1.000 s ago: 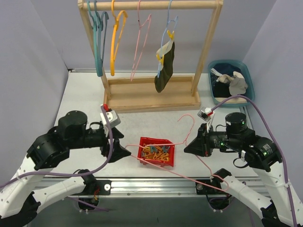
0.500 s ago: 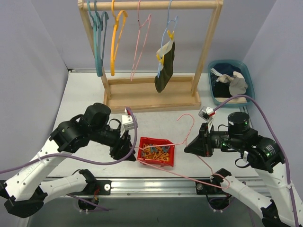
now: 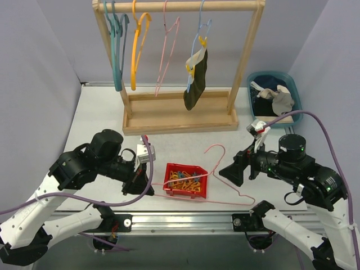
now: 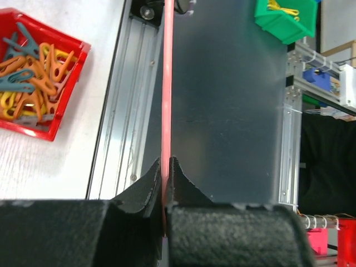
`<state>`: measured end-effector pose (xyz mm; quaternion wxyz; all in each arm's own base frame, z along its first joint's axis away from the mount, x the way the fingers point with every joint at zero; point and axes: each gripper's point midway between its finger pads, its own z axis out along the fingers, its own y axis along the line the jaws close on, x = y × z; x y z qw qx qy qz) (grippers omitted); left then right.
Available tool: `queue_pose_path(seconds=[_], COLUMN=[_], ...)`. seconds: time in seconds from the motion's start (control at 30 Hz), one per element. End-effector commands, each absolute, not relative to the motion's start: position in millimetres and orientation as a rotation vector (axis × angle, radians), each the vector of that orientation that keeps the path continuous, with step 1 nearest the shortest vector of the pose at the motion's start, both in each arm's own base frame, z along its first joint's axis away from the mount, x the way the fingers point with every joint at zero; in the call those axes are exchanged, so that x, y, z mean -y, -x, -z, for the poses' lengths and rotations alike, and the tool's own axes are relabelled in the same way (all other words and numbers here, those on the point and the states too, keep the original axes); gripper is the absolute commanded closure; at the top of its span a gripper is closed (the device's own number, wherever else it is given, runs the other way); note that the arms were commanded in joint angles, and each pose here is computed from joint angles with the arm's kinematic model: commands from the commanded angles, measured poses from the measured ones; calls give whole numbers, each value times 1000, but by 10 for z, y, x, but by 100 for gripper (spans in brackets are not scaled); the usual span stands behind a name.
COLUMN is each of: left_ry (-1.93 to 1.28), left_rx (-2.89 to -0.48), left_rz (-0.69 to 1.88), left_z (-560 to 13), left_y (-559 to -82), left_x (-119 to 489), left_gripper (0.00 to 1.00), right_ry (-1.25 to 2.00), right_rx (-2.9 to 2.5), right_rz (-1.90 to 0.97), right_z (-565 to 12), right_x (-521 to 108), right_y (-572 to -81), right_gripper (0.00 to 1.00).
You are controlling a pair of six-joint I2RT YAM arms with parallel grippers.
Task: Remove the underwear clipped to the hanger
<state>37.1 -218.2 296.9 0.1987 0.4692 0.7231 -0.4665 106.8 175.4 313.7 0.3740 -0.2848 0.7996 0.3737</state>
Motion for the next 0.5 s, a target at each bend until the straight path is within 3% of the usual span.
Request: queue_pose_path(seconds=[0.0, 0.03, 0.47], left_ry=[-1286, -1283, -1249], left_rx=[-2028, -2036, -1879], left_rz=[1200, 1191, 1252], left_z=[-2918, -2897, -3350], left_y=[-416, -410, 68], left_x=[2056, 2035, 1626], left_gripper=[97, 97, 97], right_ry=[443, 424, 978], right_rx=[-1979, -1960, -1835], right_rz=[-652, -640, -1104], right_z=[-3404, -3440, -3224], right_x=[-1338, -1291, -1783], right_y=[-1454, -1440, -542], right_gripper=[6, 0, 0])
